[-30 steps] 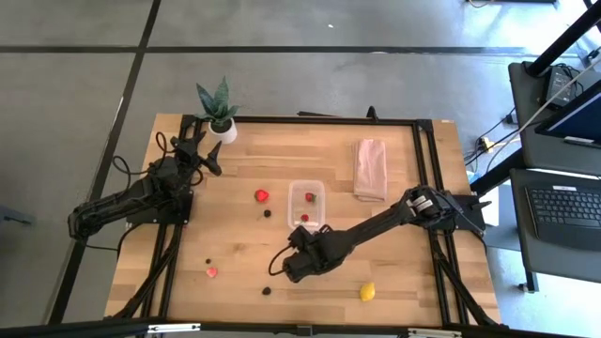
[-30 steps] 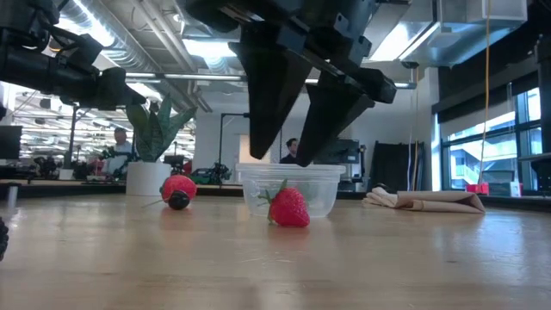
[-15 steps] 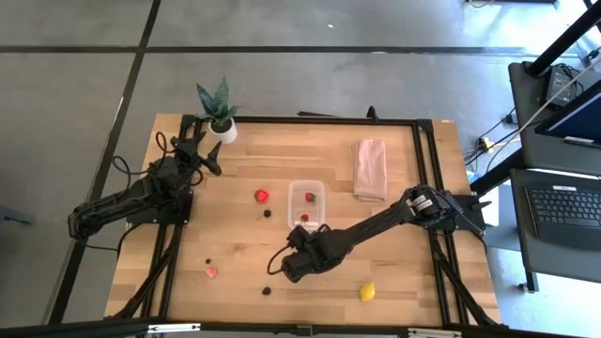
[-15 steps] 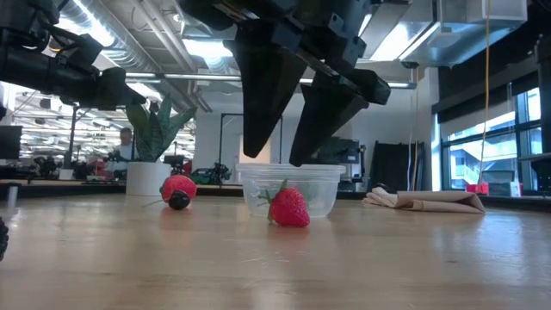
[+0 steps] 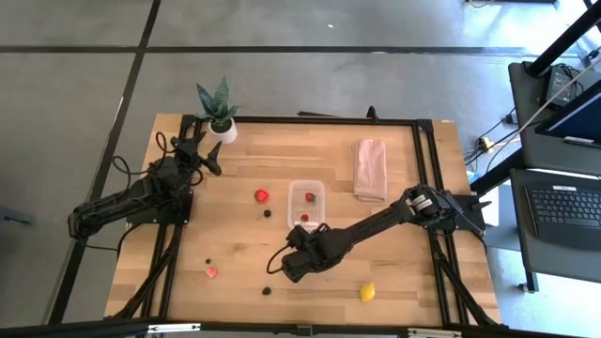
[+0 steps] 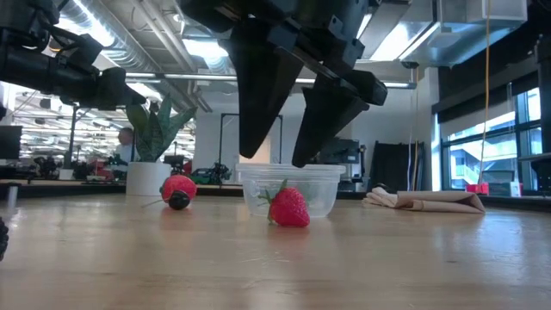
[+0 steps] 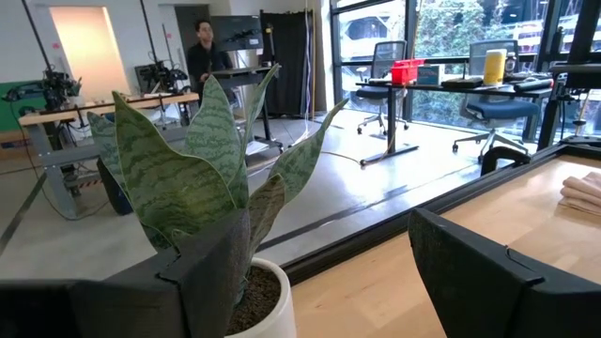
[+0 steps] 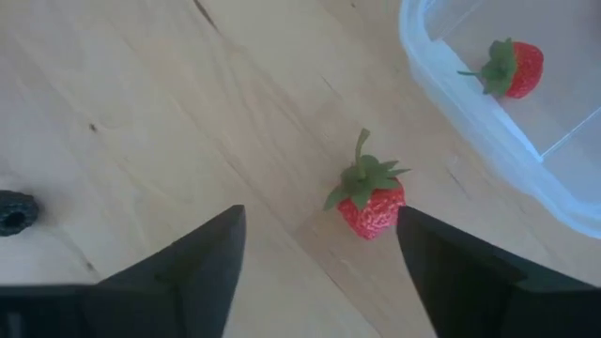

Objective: Pick and placing Produce into tupperware
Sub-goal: Put the red strawberry into the transparent bin

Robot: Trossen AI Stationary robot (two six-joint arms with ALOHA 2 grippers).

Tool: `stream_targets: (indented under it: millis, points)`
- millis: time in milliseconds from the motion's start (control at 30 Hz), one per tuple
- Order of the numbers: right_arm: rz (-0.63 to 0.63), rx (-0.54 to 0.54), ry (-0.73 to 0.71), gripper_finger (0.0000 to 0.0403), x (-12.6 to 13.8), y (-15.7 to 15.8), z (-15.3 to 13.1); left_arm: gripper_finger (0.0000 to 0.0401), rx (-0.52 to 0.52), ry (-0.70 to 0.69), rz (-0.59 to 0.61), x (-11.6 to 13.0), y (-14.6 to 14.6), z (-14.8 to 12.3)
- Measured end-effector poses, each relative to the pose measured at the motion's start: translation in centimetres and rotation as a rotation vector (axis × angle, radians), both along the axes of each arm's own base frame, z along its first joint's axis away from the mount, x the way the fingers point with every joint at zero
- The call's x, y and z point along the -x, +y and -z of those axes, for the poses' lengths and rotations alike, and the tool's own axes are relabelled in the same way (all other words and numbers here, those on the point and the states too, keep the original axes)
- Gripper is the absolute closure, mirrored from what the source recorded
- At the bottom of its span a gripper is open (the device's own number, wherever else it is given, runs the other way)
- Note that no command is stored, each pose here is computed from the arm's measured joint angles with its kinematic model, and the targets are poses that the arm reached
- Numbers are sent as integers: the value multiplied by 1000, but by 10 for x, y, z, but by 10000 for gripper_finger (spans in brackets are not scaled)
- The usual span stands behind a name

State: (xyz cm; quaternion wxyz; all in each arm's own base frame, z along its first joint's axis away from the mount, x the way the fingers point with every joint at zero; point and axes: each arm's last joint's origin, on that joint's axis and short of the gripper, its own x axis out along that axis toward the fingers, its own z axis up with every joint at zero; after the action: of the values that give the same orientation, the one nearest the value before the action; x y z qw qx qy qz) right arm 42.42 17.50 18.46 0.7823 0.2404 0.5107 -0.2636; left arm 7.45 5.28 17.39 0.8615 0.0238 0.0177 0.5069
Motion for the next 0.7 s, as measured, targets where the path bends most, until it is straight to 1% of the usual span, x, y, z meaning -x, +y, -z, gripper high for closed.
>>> stream_targets:
  millis: [133,233,333,600,700]
  points:
    - [1,1,-1,64,0,0,0,116,0,0,0,0,0,0]
    - [-1,10,-5,42,0,0,0,116,0,0,0,0,0,0]
    - [4,7,-7,36,0,0,0,116,0,0,0,0,0,0]
    - [7,-2,-6,36,0,0,0,116,0,0,0,0,0,0]
    - [5,7,15,36,3,-1,10,116,0,0,0,0,0,0]
